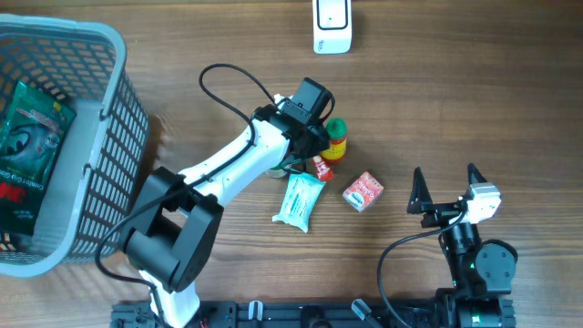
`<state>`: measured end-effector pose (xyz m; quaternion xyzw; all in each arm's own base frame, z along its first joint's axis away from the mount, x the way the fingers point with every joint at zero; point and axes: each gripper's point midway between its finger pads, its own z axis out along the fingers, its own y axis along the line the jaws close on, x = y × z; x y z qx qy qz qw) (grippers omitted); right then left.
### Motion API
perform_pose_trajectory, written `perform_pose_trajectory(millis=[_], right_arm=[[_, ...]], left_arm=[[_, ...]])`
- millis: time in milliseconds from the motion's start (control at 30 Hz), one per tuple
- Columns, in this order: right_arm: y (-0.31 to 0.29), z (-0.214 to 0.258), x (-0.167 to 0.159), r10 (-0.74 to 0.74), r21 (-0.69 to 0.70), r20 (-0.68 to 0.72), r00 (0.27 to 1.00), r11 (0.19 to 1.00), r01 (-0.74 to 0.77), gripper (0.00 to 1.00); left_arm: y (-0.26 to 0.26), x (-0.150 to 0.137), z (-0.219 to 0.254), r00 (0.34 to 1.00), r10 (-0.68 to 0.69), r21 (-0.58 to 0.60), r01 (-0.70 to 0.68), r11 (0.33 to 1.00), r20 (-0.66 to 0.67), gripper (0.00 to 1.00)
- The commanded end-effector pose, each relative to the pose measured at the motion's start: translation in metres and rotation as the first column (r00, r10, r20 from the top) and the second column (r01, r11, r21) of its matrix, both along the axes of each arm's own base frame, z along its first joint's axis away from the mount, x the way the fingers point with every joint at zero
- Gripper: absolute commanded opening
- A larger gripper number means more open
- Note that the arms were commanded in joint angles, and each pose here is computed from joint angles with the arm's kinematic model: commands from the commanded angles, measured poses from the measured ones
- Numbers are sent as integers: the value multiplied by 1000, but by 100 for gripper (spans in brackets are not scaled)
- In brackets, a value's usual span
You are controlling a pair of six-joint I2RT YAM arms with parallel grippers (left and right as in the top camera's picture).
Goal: Scan the item barcode
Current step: 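Lay the Nestle stick on the table beside the jar and bottle, then reach the left gripper into the basket and grasp the green glove bag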
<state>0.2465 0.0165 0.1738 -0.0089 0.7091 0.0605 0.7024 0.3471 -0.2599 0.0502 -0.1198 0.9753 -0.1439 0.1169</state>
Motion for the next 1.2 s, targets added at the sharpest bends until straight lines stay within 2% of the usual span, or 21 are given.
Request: perform_pose_trajectory(millis=[0, 100, 233, 433, 567, 700, 733, 833, 867, 900, 933, 1033, 1133, 1167], right_arm=[[1, 2, 0, 2, -14, 13, 1000, 1000, -2, 100], [1, 2, 0, 2, -14, 13, 1000, 1000, -2, 100], [1, 2, 0, 2, -14, 13, 1000, 1000, -1, 100], [1, 2, 0, 2, -14, 13, 1000, 1000, -1, 100], [1, 2, 0, 2, -14, 13, 1000, 1000, -2, 100], [1, 2, 0, 2, -14, 13, 1000, 1000, -1, 100], [1, 2, 0, 2, -14, 13, 1000, 1000, -2, 100], [1, 2, 0, 2, -14, 13, 1000, 1000, -2, 100], [1, 2, 0, 2, -14, 13, 1000, 1000, -2, 100], [1, 2, 0, 2, -13, 13, 1000, 1000, -2, 100], [1, 2, 0, 2, -14, 13, 1000, 1000, -2, 100], [1, 2, 0, 2, -14, 13, 1000, 1000, -2, 100], [1, 2, 0, 2, -14, 13, 1000, 1000, -2, 99], [1, 2, 0, 2, -14, 13, 1000, 1000, -1, 100]], left_arm=[[5, 0, -10, 1000, -12, 47, 12, 999, -2, 13], [5, 1, -7, 1000, -9, 43, 9, 999, 3, 19], [9, 8, 18, 998, 7, 8, -8, 1000, 55, 20], [43, 26, 111, 964, 40, -57, -26, 998, 263, 24], [95, 32, 191, 878, 155, -101, -123, 987, 454, 31], [181, 21, 280, 673, 354, -168, -328, 930, 650, 53], [204, 14, 299, 606, 399, -187, -384, 904, 688, 56], [266, -6, 337, 419, 494, -218, -552, 805, 762, 77], [300, -19, 348, 325, 528, -225, -645, 731, 785, 86], [319, -27, 352, 278, 544, -229, -690, 686, 792, 95], [339, -34, 354, 238, 559, -229, -735, 638, 794, 100], [392, -51, 343, 172, 597, -198, -842, 502, 783, 100], [439, -67, 322, 138, 637, -134, -923, 360, 758, 100], [449, -69, 315, 138, 650, -117, -936, 333, 747, 100]])
